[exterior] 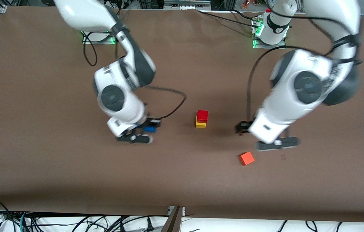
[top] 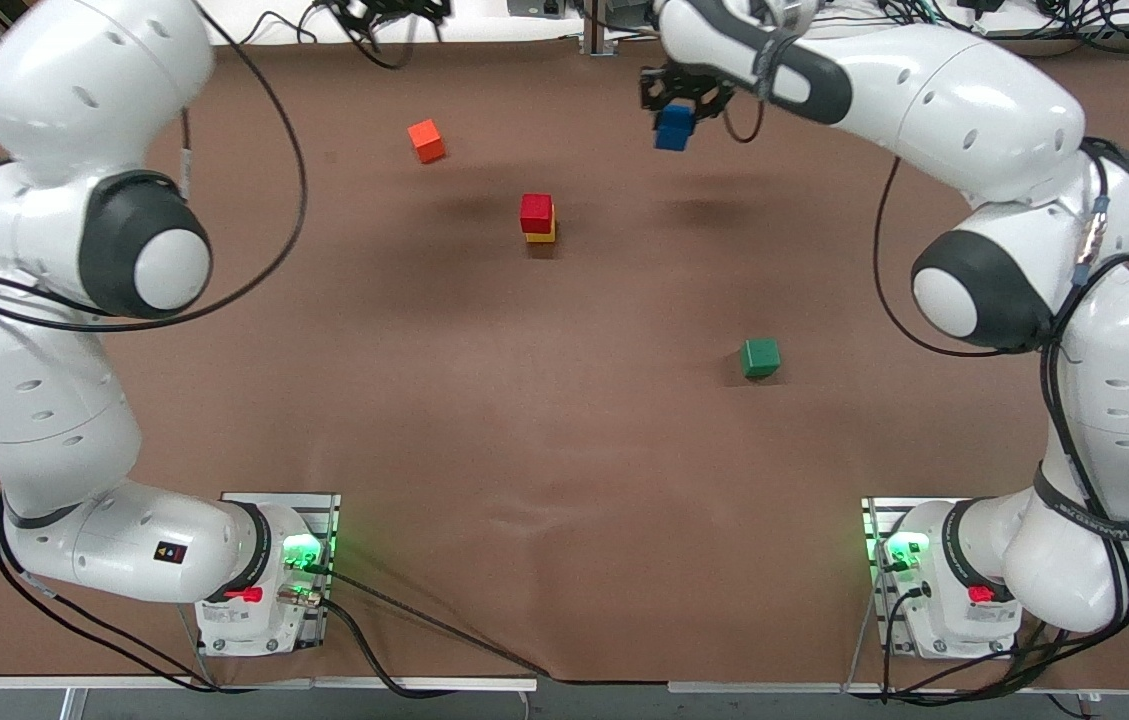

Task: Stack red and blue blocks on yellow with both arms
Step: 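Release red and withdraw the left gripper while the right gripper carries blue, then lower the blue cube onto the red cube and open the right gripper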

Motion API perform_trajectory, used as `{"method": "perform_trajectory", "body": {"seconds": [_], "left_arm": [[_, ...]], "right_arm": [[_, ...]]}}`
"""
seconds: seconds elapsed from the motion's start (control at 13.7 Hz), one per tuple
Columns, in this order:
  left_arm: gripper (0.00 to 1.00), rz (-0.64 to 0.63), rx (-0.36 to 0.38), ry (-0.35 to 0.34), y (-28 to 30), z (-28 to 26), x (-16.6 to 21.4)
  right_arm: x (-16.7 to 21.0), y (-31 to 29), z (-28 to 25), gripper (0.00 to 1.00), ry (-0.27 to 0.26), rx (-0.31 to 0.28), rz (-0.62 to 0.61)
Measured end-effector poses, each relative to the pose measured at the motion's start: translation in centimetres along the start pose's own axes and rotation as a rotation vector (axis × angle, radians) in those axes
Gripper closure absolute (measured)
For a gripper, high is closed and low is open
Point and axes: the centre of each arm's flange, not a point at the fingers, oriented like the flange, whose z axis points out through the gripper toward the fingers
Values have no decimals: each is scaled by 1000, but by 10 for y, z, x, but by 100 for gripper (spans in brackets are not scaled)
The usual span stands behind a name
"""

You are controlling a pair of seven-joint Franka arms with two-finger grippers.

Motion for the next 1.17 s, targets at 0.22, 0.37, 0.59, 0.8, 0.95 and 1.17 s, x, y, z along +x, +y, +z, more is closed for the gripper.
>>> {"method": "perform_trajectory", "body": {"seconds": [0.22, 0.37, 0.59, 0.8, 0.95, 1.17], "left_arm": [[0, 27, 20, -11, -99, -46, 16], [0, 24, 30, -21, -147, -66, 17], [0, 46, 42, -80, -180, -68, 14], [0, 79, 49, -142, -209, -67, 8], [0, 84, 40, -156, -222, -71, 3], [0, 98, 41, -135, -215, -75, -20]], "right_arm": [[-63, -74, 12, 44, 17, 1, 86], [-89, -110, 25, 44, 56, 12, 120], [-104, -140, 51, 44, 119, 71, 149], [-105, -151, 77, 44, 157, 105, 145], [-110, -155, 84, 44, 167, 101, 135], [-119, -161, 88, 44, 182, 87, 125]]}}
